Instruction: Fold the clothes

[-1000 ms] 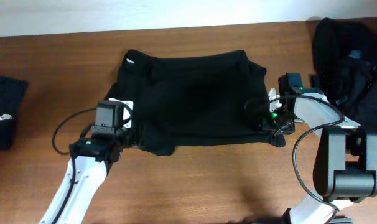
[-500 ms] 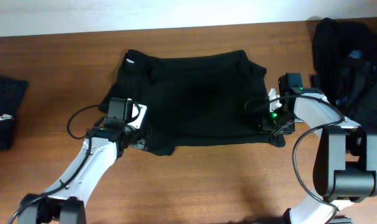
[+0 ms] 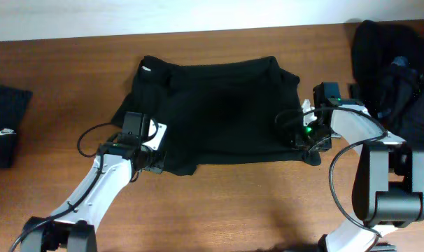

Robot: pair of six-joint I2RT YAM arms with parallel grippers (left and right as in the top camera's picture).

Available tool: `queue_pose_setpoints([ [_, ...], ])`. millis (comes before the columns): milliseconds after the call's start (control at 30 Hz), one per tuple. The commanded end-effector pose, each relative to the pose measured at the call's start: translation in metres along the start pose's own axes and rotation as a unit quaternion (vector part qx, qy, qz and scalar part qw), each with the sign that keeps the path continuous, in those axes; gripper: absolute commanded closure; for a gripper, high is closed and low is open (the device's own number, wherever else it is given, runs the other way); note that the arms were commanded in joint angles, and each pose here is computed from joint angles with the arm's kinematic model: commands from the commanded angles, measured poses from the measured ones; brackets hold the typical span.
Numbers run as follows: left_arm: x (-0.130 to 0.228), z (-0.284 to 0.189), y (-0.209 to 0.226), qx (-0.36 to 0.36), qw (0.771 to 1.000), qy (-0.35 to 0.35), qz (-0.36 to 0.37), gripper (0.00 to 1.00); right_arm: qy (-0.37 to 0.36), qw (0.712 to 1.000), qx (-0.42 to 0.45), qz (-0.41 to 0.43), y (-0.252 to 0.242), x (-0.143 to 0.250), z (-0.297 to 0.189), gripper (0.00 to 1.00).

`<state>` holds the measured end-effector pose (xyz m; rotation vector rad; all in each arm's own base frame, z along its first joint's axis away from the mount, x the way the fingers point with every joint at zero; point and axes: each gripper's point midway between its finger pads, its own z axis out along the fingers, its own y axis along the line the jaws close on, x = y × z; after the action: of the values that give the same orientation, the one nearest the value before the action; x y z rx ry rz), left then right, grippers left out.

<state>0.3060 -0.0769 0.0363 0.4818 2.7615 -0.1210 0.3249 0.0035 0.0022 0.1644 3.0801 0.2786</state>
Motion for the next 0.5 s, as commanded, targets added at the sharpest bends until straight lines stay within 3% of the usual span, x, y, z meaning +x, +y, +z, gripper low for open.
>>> queue_pose_setpoints([
  [0, 0.004, 0.002, -0.001, 0.004, 1.000, 0.006, 0.001, 0.29, 0.003, 1.000, -0.005, 0.003, -0.001, 0.002, 0.004, 0.43],
  [200, -0.001, 0.003, 0.008, -0.023, 1.000, -0.004, 0.002, 0.29, 0.004, 1.000, -0.005, 0.003, -0.001, 0.002, 0.004, 0.43],
  [333, -0.005, 0.003, 0.008, -0.024, 1.000, -0.012, 0.016, 0.40, 0.004, 1.000, -0.005, 0.003, -0.001, 0.002, 0.004, 0.43],
  [467, -0.011, 0.006, 0.009, -0.026, 0.999, -0.024, 0.028, 0.41, 0.005, 1.000, -0.005, 0.004, -0.001, 0.003, 0.004, 0.43],
])
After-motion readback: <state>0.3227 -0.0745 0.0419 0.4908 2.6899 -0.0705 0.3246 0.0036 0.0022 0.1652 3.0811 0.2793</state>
